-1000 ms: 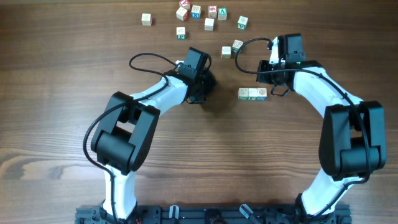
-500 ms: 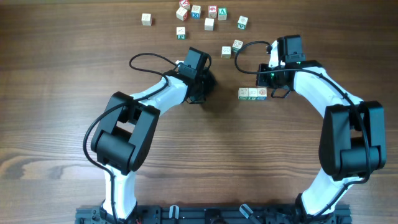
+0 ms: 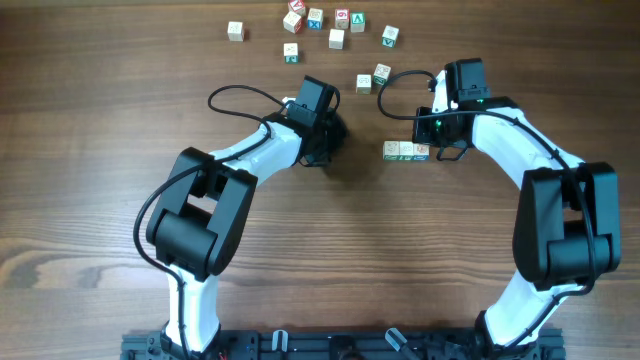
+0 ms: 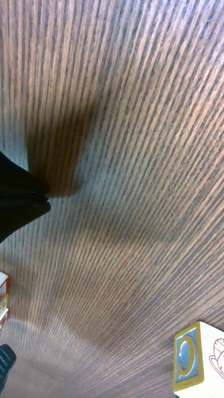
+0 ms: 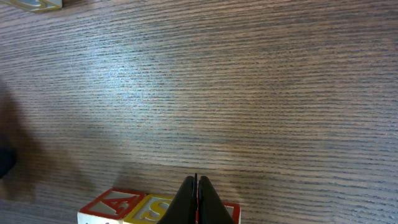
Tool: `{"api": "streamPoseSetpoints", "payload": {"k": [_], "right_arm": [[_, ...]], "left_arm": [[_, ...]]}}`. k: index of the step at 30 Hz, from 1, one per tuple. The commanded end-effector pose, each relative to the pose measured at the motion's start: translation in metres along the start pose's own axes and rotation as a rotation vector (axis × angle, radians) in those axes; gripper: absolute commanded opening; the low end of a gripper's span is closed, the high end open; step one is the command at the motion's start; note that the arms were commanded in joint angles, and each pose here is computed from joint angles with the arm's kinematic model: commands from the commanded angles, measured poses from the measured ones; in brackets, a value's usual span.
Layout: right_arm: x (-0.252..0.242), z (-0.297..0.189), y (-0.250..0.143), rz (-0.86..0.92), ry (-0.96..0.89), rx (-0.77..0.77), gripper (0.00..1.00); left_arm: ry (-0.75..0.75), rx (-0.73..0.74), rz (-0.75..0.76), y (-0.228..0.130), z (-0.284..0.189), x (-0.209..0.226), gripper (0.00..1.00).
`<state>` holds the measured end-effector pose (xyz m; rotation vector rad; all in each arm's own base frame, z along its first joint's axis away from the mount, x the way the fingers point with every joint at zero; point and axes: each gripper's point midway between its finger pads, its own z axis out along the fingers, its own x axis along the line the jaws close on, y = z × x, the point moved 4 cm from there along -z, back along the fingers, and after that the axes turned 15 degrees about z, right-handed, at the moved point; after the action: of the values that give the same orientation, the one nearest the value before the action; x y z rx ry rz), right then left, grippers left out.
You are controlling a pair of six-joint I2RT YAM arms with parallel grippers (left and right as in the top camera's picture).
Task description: Form a horizontal line
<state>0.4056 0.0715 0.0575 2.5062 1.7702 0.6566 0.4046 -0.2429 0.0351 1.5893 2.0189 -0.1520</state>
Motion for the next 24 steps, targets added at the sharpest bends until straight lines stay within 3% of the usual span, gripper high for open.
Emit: {"api": "streamPoseSetpoints", "payload": {"k": [1,24], "right_arm": [[0.0042,0.0015,0.0012,-0.018,0.015,0.011,0.04],[0.0047,0.0015,0.0026,-0.021,0.018,0.004,0.04]], "left_arm": [[0.057,0.021,-0.015,-0.011,0.012,0.0161,0.04],[0.057,0.021,-0.015,-0.011,0.012,0.0161,0.04]]}}
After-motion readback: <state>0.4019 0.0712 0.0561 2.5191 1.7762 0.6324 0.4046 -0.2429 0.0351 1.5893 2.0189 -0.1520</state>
